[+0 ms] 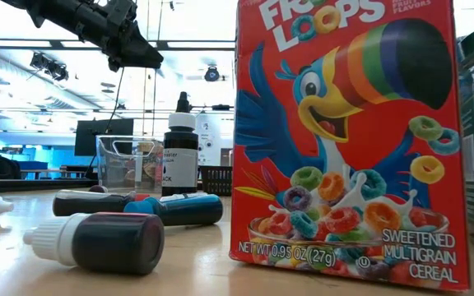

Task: Pick & Place Kitchen Items
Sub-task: Put the green spice bottle into the transparent bin

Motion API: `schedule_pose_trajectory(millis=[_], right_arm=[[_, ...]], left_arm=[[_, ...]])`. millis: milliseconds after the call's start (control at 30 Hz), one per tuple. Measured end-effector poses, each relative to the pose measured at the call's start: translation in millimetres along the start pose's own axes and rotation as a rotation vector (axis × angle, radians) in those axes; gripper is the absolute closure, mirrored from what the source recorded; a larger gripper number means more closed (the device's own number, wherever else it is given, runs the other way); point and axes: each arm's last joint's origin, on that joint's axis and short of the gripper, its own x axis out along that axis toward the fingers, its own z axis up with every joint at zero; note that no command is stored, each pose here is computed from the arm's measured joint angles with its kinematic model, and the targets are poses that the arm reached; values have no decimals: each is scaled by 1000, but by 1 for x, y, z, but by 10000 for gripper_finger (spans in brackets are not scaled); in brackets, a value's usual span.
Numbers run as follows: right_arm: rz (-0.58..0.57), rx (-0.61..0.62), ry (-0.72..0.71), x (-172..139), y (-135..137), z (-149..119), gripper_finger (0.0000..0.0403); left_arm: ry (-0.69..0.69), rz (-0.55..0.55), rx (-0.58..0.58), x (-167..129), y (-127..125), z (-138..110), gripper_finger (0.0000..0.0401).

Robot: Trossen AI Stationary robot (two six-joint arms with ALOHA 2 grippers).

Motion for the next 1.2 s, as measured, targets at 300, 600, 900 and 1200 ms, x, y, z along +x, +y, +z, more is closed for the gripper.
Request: schedule_pose_trajectory(millis=[300, 600, 900, 1200], right_arm=[[22, -10, 90, 32, 1, -17, 129], [1, 129, 83, 38, -6, -21, 172], [18, 143, 46, 37, -5, -18, 179], [-60, 274, 39, 37, -8, -16, 144]], left_arm=[[0, 0, -14, 0, 0, 0, 268], [0, 0, -16, 0, 0, 0, 268], [0, 0, -16, 0, 0, 0, 268], [1, -26, -66, 0, -1, 0, 269]])
